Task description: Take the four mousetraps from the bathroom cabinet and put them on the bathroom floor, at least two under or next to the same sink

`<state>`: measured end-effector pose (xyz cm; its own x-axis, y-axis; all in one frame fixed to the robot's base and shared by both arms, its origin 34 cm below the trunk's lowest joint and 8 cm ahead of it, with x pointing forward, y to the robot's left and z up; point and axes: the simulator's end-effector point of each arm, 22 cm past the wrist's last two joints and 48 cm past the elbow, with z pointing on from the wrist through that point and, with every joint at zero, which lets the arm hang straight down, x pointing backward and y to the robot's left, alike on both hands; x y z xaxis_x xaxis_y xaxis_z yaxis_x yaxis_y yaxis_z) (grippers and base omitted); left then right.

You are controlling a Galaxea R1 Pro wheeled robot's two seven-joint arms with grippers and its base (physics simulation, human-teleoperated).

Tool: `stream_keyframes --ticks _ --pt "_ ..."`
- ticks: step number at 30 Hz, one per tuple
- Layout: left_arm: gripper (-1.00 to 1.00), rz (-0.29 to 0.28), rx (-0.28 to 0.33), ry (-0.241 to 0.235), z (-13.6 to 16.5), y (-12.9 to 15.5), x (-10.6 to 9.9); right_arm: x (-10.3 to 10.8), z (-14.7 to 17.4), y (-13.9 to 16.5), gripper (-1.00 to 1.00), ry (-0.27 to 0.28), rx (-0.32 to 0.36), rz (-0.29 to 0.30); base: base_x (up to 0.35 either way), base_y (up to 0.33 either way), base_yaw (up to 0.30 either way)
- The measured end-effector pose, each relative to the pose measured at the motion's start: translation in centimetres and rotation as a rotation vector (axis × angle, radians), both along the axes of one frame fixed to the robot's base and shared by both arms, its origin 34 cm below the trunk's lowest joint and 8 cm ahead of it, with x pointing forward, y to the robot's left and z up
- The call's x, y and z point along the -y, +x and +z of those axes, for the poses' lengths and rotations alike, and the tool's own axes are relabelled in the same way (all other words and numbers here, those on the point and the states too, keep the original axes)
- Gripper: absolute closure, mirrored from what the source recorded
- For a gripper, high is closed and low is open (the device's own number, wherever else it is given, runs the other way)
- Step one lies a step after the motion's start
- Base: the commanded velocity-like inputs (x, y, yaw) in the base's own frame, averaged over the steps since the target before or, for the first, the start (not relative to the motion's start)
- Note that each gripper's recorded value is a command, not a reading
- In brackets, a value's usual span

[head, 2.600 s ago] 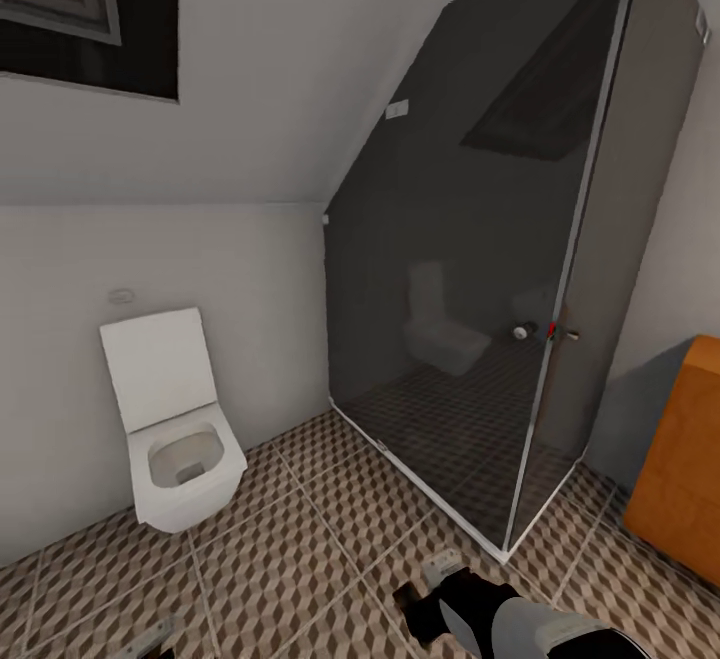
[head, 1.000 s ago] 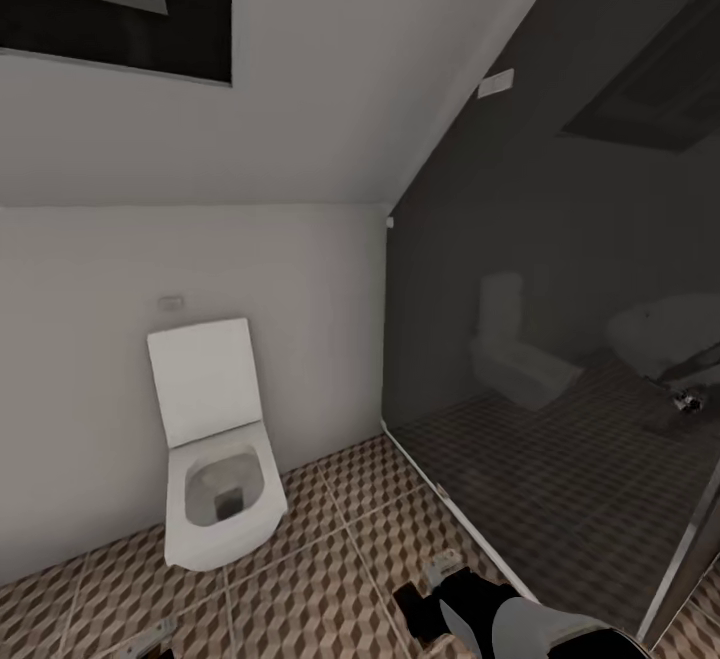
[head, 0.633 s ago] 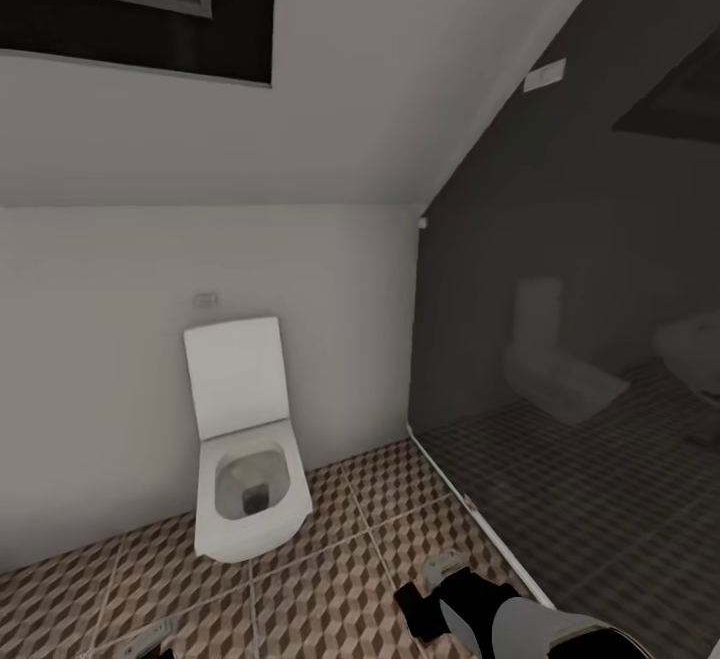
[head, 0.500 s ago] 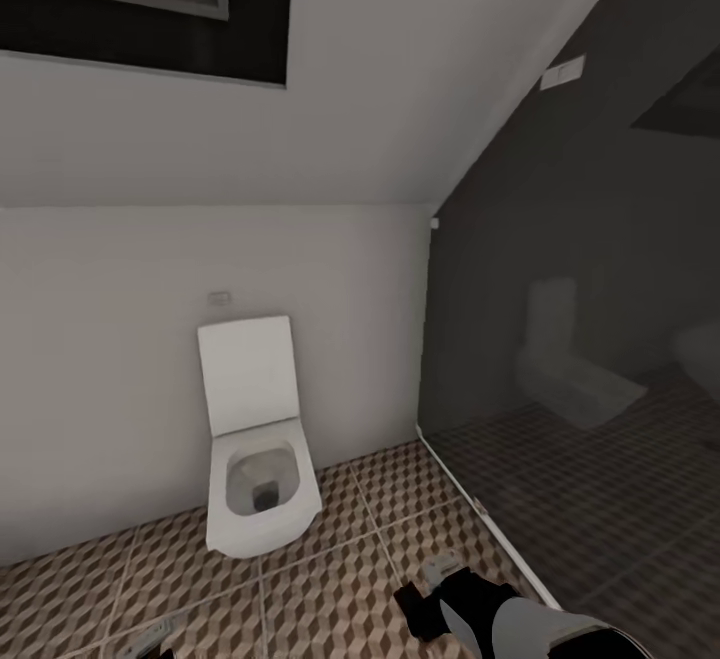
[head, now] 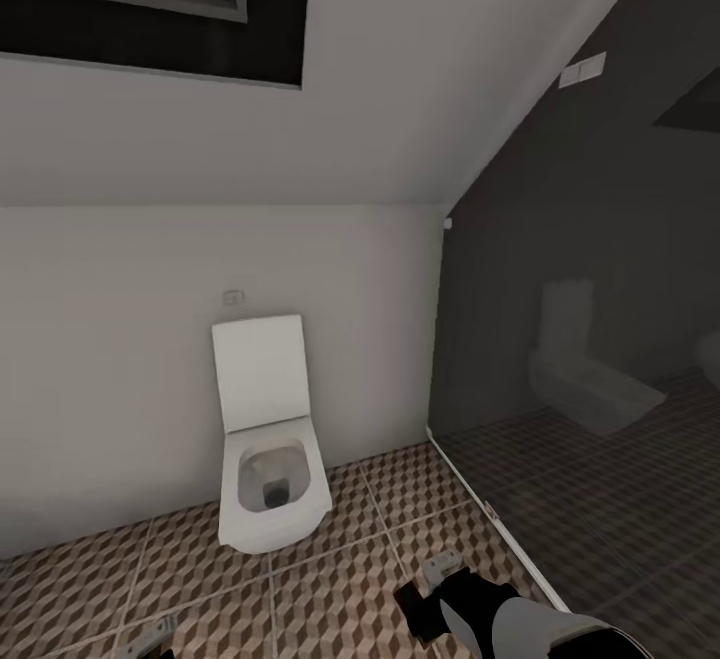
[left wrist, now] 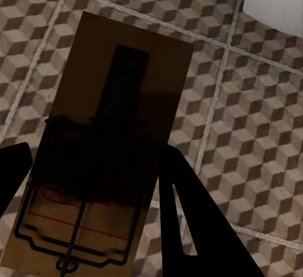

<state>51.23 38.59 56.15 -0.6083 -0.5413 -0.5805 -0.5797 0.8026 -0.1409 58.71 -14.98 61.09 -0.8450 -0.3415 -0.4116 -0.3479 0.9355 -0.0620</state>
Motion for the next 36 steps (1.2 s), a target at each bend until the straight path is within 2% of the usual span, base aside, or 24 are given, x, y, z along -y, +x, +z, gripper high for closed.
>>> stream_keyframes --ticks 11,16,19,26,36 --pt "1.00 -0.033 -0.001 0.015 0.2 0.3 0.1 0.0 0.0 0.0 1.00 0.001 0.000 0.000 0.000 0.000 0.000" --pt "1.00 -0.096 -0.002 0.047 0.5 0.9 0.5 0.0 0.1 0.1 1.00 0.003 0.002 -0.002 0.000 0.000 0.000" --pt "1.00 -0.125 0.032 0.076 1.6 2.6 0.2 0.0 0.2 0.3 1.00 0.005 0.006 -0.004 0.000 0.000 0.000" --pt "1.00 -0.137 0.062 0.093 2.5 3.8 0.0 0.0 0.3 0.4 1.00 0.006 0.010 -0.005 0.000 0.000 0.000" --pt "1.00 -0.137 0.058 0.086 2.5 3.8 0.2 0.1 0.3 0.5 1.00 -0.003 0.010 -0.012 0.000 0.000 0.000"
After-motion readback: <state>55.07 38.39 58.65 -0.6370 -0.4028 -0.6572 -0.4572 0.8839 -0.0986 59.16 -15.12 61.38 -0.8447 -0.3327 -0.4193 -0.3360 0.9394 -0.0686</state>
